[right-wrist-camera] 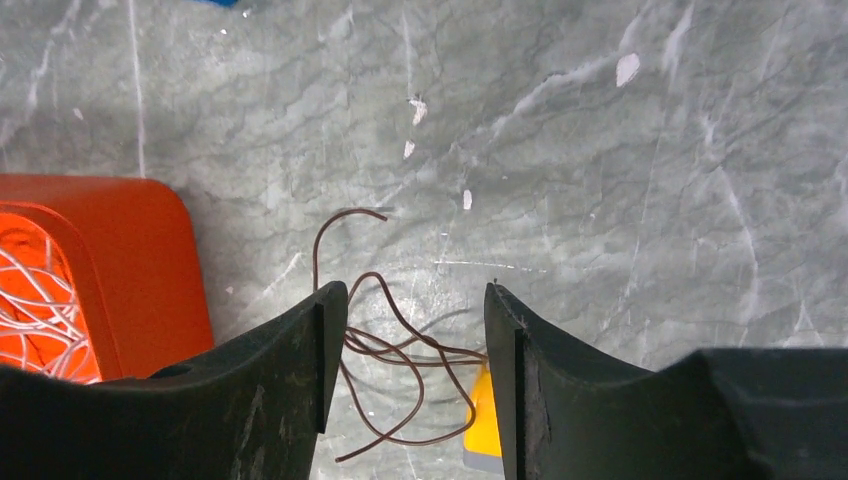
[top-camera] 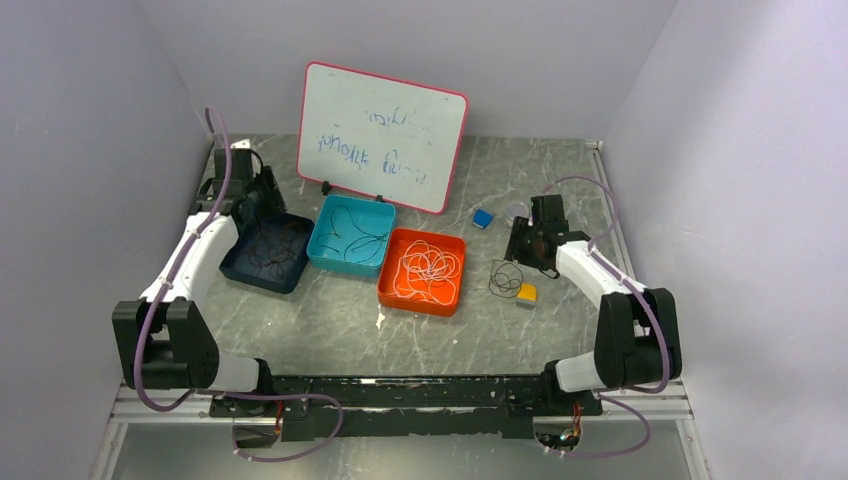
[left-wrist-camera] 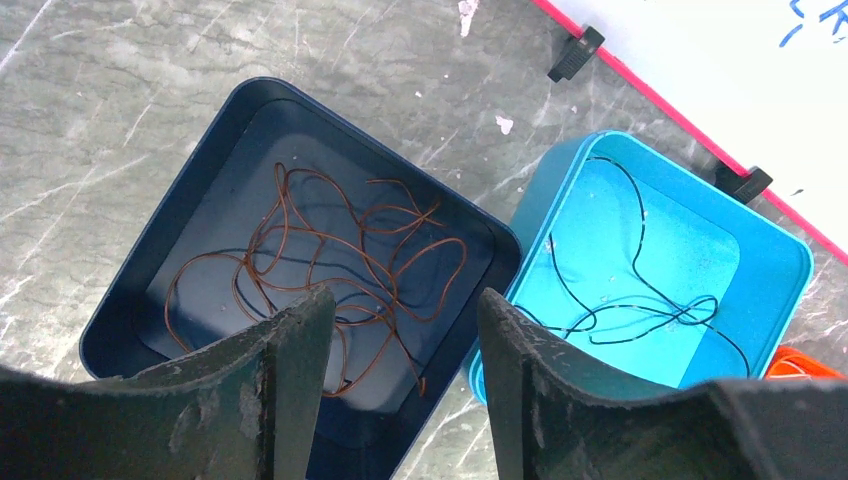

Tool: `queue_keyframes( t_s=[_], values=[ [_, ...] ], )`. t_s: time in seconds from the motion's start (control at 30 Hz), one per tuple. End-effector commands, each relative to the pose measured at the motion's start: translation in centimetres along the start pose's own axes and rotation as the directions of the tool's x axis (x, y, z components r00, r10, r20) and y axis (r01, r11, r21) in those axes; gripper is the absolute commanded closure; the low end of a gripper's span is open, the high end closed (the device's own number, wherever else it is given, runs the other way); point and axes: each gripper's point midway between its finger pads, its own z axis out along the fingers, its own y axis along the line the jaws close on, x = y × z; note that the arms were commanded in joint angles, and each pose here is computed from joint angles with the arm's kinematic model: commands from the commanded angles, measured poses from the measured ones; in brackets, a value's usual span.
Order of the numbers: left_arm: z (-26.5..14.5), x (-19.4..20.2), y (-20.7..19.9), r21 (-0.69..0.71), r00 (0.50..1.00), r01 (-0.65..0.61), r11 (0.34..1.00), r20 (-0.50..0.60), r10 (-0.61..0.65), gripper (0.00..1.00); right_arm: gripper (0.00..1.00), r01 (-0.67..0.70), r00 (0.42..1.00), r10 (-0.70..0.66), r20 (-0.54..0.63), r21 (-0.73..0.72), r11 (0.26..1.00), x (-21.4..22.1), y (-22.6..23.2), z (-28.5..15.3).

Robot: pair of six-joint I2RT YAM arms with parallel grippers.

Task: Untangle the cables

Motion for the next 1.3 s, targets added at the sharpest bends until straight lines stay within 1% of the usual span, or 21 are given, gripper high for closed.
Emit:
queue_keyframes(
  t_s=[0.0,0.17,0.23,0.43,0.57,0.73,0.87,0.9,0.93,1.0,1.07,1.2,1.27],
  values=[
    [0.1,-1.9,-0.7,0.012,0.999,-0.003,1.000,0.053,0.003,0.41,0.43,0.026,0.998,-0.027,-0.064,-0.015,1.000,1.3,0.0,0.4],
    [0.2,-2.1,-0.2,-0.014,0.998,-0.017,1.000,0.058,0.018,0.41,0.45,0.045,0.998,-0.043,-0.042,0.034,0.998,0.9,-1.0,1.6],
    [0.0,-2.1,0.1,-0.026,0.998,-0.026,0.999,0.056,0.028,0.40,0.47,0.050,0.998,-0.048,-0.047,0.041,0.998,0.8,-1.0,2.1],
    [-0.7,-2.7,0.2,-0.034,0.996,-0.032,0.999,0.079,0.035,0.40,0.57,0.045,0.998,-0.045,-0.054,0.005,0.999,1.3,-0.5,2.6],
    [-1.1,-3.2,-0.1,-0.019,0.995,-0.028,0.999,0.094,0.029,0.40,0.70,0.041,0.998,-0.041,-0.053,0.006,0.999,1.6,-0.7,2.6],
    [-1.6,-3.4,-0.5,0.007,0.994,-0.024,1.000,0.107,0.023,0.41,0.81,0.032,0.999,-0.032,-0.018,-0.017,0.999,0.9,-0.2,2.0],
    [-1.6,-3.4,-0.9,0.028,0.994,-0.023,0.999,0.107,0.020,0.41,0.98,0.030,1.000,-0.031,-0.006,-0.049,0.998,0.6,0.4,1.5],
    [-1.6,-3.4,-1.0,0.035,0.994,-0.024,0.999,0.106,0.020,0.41,1.00,0.029,1.000,-0.029,-0.002,-0.057,0.998,0.5,0.6,1.3],
    [-1.6,-3.4,-1.2,0.045,0.994,-0.025,0.999,0.104,0.020,0.41,1.00,0.027,1.000,-0.027,0.004,-0.067,0.997,0.4,0.8,1.1],
    [-1.8,-3.6,-1.9,0.082,0.994,-0.033,0.996,0.109,0.024,0.40,1.00,0.017,1.000,-0.014,0.026,-0.092,0.996,-0.1,1.3,0.5],
    [-2.3,-3.9,-3.5,0.174,0.991,-0.073,0.982,0.123,0.051,0.40,1.00,0.016,0.998,-0.008,0.060,-0.129,0.991,-0.7,2.0,-0.2],
    [-4.3,-4.5,-8.3,0.383,0.977,-0.174,0.907,0.183,0.109,0.38,1.00,0.040,0.985,0.002,0.171,-0.242,0.969,-2.7,4.0,-2.2],
    [-5.2,-4.5,-10.4,0.443,0.973,-0.199,0.874,0.198,0.121,0.38,1.00,0.064,0.976,0.007,0.216,-0.320,0.945,-3.6,5.5,-3.4]
  ],
)
